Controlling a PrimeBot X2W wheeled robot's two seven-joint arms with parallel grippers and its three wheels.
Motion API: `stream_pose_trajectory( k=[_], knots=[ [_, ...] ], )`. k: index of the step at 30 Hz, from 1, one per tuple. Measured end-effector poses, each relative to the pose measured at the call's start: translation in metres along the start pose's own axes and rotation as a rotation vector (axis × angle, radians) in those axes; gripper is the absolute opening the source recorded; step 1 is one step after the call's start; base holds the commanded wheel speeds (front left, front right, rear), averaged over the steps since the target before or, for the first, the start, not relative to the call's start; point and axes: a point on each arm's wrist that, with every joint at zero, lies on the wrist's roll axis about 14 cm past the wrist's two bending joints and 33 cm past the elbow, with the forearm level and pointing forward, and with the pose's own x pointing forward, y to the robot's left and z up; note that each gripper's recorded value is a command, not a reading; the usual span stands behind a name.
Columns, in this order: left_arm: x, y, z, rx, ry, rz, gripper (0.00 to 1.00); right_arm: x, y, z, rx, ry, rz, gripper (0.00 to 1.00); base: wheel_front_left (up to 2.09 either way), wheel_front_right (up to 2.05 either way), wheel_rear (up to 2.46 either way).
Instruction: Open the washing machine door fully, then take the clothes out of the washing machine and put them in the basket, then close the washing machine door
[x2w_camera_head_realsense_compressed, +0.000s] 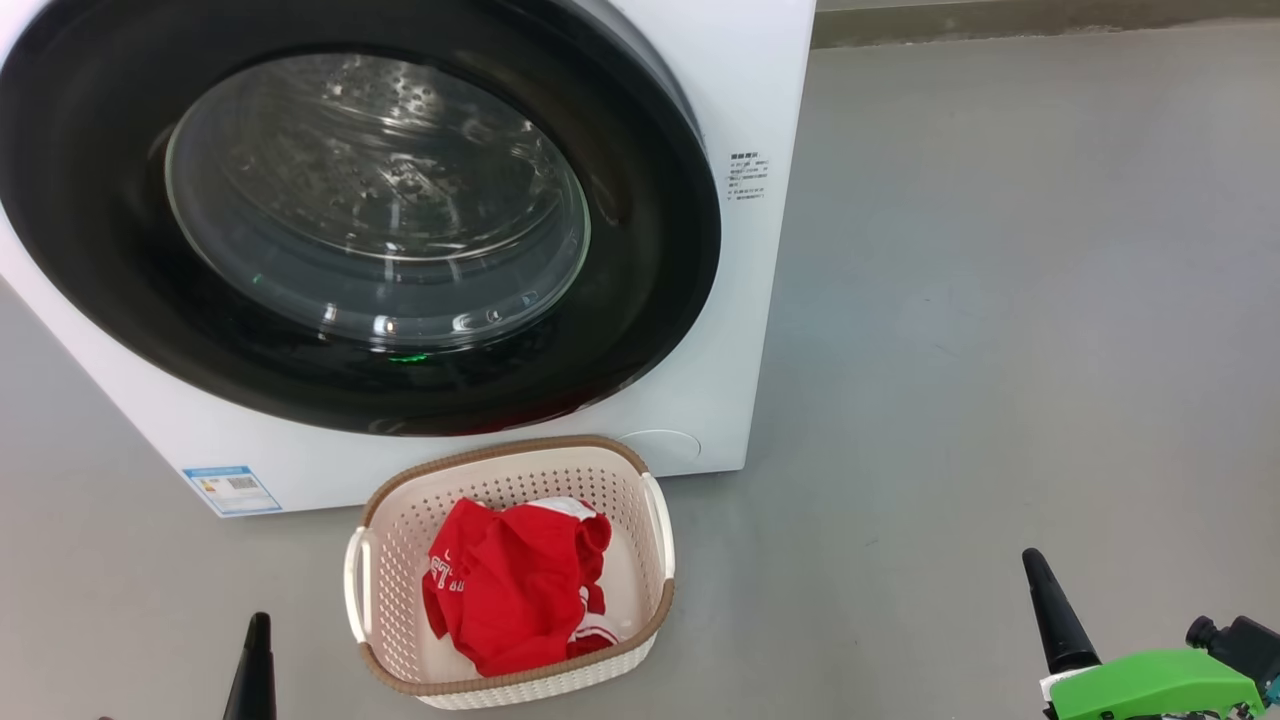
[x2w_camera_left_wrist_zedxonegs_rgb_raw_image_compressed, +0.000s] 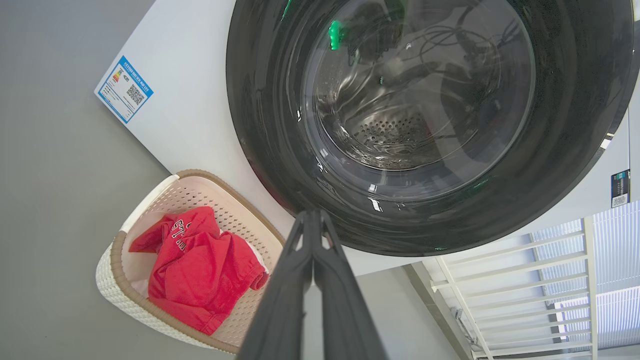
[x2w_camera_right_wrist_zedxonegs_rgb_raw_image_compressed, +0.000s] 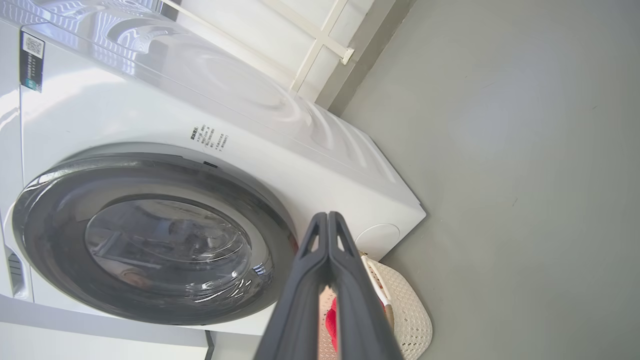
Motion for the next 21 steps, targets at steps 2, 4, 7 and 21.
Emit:
stream_pose_trajectory(
  k=[2,4,7,21],
  knots=[
    [0.0,0.0,0.001,-0.016,-0.001,0.0,0.0,0.0,0.001,0.0,0.016,0.0,0.004,0.0,0.0,0.0,0.0],
    [-0.001,0.0,0.001,-0.036,0.0,0.0,0.0,0.001,0.003,0.0,0.037,0.002,0.007,0.0,0.0,0.0,0.0],
    [-0.001,0.0,0.002,-0.069,-0.001,-0.002,0.0,0.001,0.004,0.0,0.074,0.001,0.01,0.0,0.0,0.0,0.0],
    [0.001,-0.009,0.011,-0.205,-0.011,-0.03,0.0,0.002,0.01,0.002,0.223,0.004,0.027,0.0,0.0,0.0,0.0]
  ],
)
